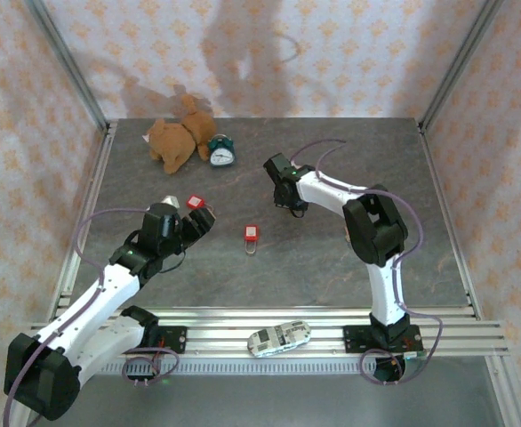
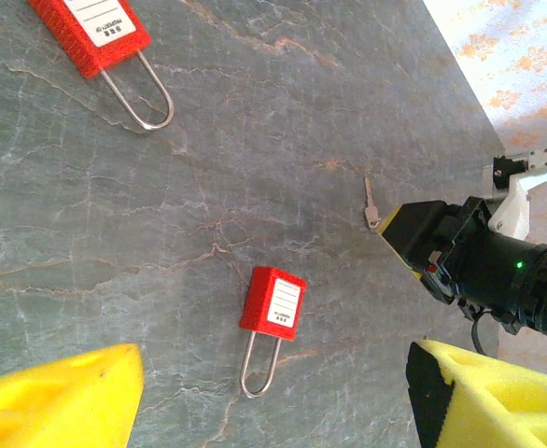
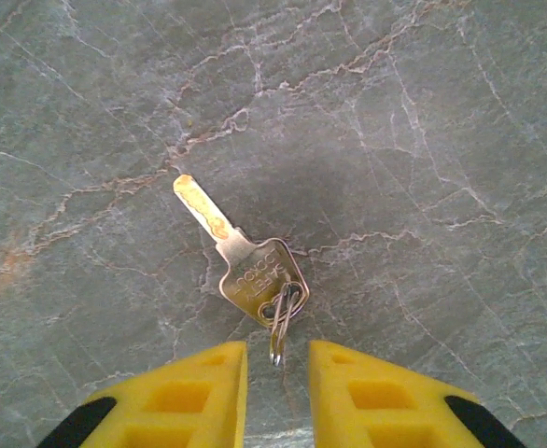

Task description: Unlock with the key

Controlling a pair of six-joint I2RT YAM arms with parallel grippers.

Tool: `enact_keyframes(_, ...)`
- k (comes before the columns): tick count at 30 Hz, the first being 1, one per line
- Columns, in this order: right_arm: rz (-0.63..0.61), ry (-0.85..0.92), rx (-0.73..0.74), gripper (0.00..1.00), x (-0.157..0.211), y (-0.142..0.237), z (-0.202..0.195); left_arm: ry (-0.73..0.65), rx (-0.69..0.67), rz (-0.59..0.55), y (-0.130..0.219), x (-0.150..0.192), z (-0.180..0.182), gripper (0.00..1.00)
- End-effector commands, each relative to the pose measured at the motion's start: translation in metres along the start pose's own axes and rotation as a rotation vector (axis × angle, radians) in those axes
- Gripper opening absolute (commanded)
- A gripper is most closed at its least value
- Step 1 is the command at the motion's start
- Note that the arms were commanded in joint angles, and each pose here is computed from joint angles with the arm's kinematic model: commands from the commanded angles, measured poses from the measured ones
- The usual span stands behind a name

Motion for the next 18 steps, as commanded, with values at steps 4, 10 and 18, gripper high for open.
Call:
enact_keyframes(4, 0.003, -0.004, 0.033, 0.20, -0.0075, -0.0019, -0.0031, 0.007, 0.038, -0.006, 0.0067, -0.0012, -0.0075, 0.75)
enact_keyframes(10, 0.022, 0.003, 0.034, 0.20, -0.0047, -0.0067, -0.0030, 0.006, 0.039, -0.010, 0.0108, -0.0016, -0.0085, 0.75)
enact_keyframes(18, 0.010, 0.002, 0.036, 0.10, -0.0054, -0.0063, -0.0050, 0.007, 0.035, -0.014, 0.0127, -0.0016, -0.0075, 0.75)
Point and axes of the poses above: each hand's point on the last joint's axis, 136 mm out from that joint toward the fingers, its own y axis back along the fingers, its own z axis along the line the jaws close on, x = y × z, the point moved 6 cm from there along y, back along the fingers, and after that the axes turned 9 degrees about y, right-handed, at the moved point
